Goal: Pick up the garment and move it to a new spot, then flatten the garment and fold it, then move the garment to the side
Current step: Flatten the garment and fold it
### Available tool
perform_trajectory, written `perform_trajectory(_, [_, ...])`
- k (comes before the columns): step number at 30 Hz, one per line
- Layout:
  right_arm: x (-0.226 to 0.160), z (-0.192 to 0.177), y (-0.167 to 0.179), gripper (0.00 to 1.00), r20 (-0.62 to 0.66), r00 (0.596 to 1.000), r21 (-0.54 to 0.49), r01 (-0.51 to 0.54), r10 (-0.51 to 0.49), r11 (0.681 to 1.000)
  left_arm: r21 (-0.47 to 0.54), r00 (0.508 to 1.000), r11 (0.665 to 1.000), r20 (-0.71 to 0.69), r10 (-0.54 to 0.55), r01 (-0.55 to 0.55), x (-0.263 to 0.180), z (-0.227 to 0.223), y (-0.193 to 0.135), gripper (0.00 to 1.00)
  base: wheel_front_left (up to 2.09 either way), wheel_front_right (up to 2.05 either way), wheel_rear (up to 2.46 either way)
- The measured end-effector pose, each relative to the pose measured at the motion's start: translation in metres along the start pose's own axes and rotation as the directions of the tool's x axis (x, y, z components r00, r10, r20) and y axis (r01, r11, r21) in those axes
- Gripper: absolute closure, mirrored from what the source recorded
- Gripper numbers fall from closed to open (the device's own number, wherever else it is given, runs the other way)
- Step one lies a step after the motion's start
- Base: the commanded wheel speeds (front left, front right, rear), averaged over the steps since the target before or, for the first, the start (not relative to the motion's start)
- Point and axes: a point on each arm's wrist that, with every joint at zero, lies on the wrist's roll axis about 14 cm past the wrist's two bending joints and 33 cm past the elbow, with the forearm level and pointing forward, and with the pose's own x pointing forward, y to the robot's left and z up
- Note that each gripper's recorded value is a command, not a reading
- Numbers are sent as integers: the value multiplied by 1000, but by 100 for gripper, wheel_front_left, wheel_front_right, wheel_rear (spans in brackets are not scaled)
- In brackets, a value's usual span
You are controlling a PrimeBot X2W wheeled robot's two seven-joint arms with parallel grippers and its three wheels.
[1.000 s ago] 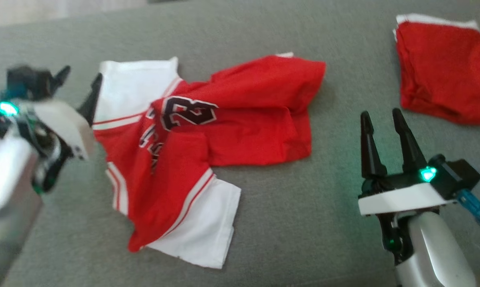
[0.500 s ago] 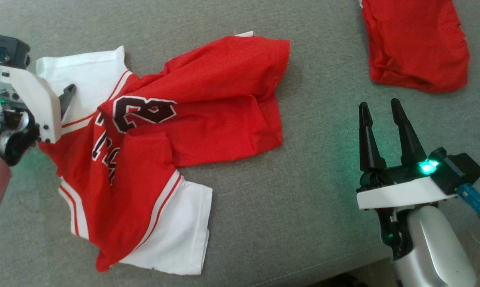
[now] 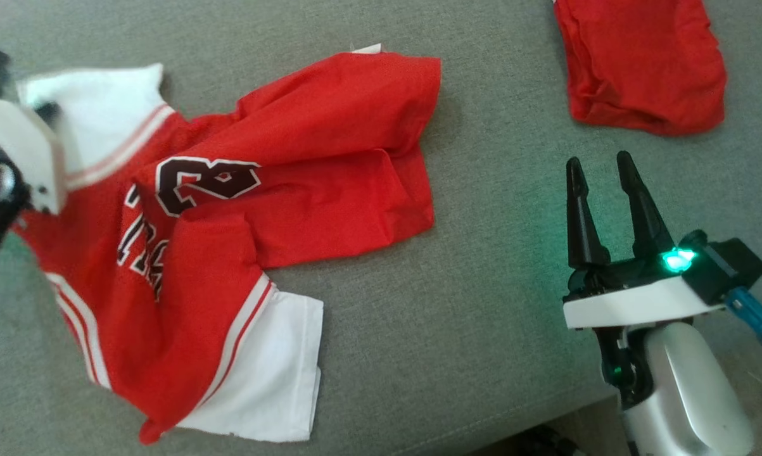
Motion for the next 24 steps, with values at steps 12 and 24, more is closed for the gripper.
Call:
perform_trajectory(12, [0, 0, -3, 0, -3, 1000, 5, 10, -10, 1000, 72, 858, 962, 473, 199, -262, -22, 127, 50, 100, 0, 0, 0])
perform_trajectory(24, [1, -4, -1, 0, -15, 1000, 8, 3, -3, 1000, 53, 717, 907, 633, 293, -417, -40, 187, 71, 0, 0, 0, 0])
